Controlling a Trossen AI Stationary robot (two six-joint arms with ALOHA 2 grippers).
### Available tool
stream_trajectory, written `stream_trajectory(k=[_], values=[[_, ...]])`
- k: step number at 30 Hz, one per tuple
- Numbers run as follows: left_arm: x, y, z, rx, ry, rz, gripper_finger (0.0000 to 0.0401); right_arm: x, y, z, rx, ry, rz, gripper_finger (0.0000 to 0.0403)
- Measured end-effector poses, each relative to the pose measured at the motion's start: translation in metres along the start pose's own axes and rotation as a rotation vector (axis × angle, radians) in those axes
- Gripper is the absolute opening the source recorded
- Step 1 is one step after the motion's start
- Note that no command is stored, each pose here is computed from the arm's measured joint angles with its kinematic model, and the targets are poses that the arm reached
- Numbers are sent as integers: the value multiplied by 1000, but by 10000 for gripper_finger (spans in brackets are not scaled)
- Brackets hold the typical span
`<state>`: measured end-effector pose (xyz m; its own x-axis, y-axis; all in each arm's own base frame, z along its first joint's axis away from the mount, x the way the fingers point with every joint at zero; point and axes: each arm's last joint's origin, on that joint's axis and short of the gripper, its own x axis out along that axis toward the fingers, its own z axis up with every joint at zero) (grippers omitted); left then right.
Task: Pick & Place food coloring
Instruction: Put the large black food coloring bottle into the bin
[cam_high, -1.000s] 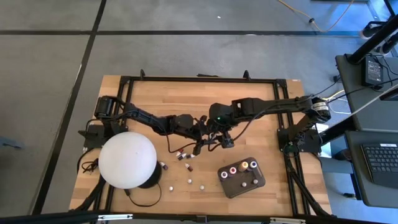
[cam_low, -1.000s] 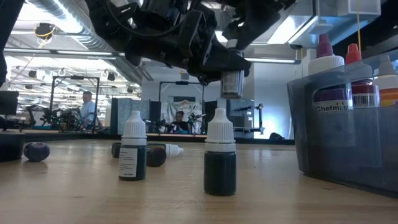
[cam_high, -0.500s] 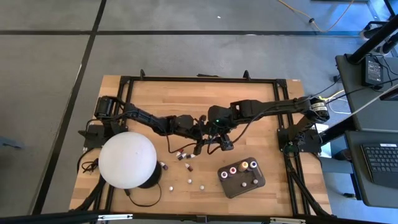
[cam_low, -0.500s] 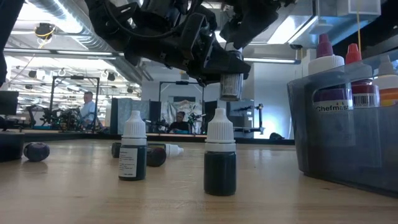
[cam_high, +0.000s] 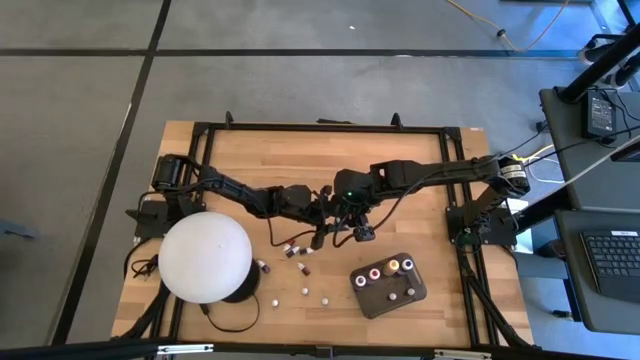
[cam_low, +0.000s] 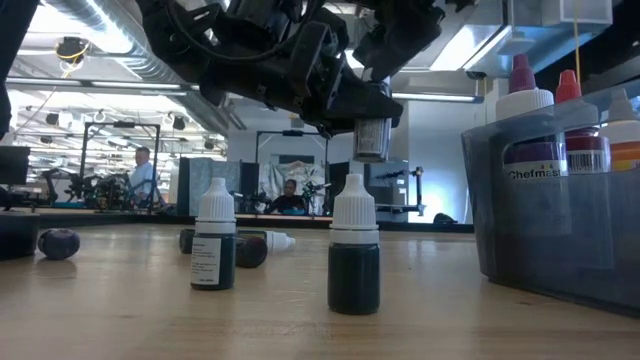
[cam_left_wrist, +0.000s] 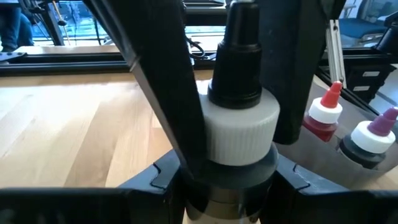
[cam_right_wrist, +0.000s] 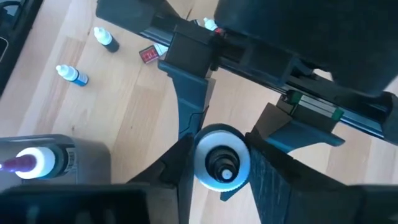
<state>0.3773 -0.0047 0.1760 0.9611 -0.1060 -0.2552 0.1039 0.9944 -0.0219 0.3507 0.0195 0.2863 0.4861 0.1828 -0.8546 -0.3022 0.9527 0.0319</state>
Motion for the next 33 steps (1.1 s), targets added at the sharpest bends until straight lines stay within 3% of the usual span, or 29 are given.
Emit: stream_trajectory(k=[10, 22, 27, 33], values=[[0, 1, 0, 3, -1, 26, 144, -3, 0, -1, -3, 13, -33, 122], [-2, -4, 4, 97, 16, 32, 234, -50, 9, -16, 95, 32, -104, 122], [-15, 2, -3, 53, 72, 29, 238, -76, 24, -28, 203, 66, -148, 122], [-24, 11, -10, 14, 82, 61, 234, -90, 61, -36, 306, 98, -137, 122]])
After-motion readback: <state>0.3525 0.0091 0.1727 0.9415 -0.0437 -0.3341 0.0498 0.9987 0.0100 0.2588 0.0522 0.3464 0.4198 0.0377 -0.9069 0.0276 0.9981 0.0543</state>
